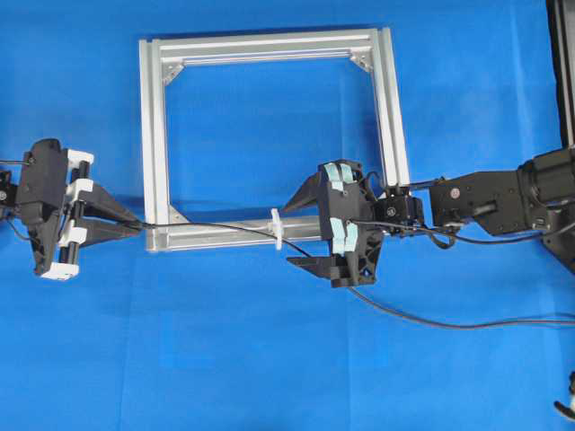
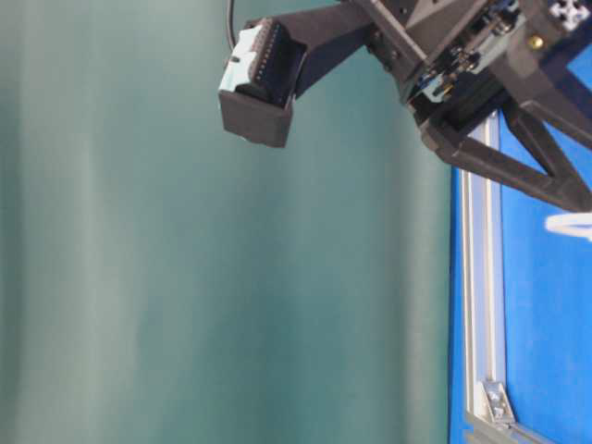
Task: Insert the wire through the string loop located in the center.
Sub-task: 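Pull the USB plug leftward through the loop with the left gripper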
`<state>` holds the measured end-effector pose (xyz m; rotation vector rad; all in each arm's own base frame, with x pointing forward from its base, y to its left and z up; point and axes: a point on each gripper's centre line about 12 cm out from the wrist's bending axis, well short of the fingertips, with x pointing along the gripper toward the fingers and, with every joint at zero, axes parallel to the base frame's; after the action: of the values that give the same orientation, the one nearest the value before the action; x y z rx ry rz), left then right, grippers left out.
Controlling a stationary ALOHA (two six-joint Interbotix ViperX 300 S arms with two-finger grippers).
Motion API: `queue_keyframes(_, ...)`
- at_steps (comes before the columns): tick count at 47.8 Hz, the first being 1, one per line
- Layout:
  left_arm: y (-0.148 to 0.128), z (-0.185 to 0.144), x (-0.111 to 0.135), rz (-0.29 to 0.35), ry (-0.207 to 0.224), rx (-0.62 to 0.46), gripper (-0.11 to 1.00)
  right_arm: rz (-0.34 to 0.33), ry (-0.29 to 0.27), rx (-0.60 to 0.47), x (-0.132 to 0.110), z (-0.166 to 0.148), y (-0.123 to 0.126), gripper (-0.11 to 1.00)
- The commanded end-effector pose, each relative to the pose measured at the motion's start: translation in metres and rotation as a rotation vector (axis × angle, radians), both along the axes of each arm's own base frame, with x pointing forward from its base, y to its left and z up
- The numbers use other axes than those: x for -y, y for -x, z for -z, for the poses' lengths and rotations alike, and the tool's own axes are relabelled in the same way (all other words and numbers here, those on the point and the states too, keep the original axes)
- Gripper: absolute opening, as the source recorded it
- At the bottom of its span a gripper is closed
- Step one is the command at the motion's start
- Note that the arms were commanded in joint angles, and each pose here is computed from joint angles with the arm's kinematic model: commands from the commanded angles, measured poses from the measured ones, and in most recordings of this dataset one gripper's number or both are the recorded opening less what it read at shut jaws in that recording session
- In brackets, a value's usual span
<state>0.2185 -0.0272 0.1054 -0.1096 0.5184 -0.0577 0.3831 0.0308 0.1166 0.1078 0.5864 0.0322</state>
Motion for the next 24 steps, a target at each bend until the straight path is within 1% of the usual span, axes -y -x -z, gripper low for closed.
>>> queue_keyframes(1,0.0005,-0.0030,0.0011,0.007,0.000,0.012,0.10,-0.003,0.000,0.034,-0.0008,-0.0111,-0.0022,0.95)
queue_keyframes(13,0.0010,-0.0015,0.0011,0.010,-0.005,-0.004,0.10,-0.005,0.003,0.033,-0.0002,-0.0108,-0.0013,0.95)
queue_keyframes(24,0.0003,-0.0016,-0.0011,-0.001,-0.005,-0.009,0.10,-0.009,0.004,0.033,-0.0014,-0.0108,-0.0012,0.95)
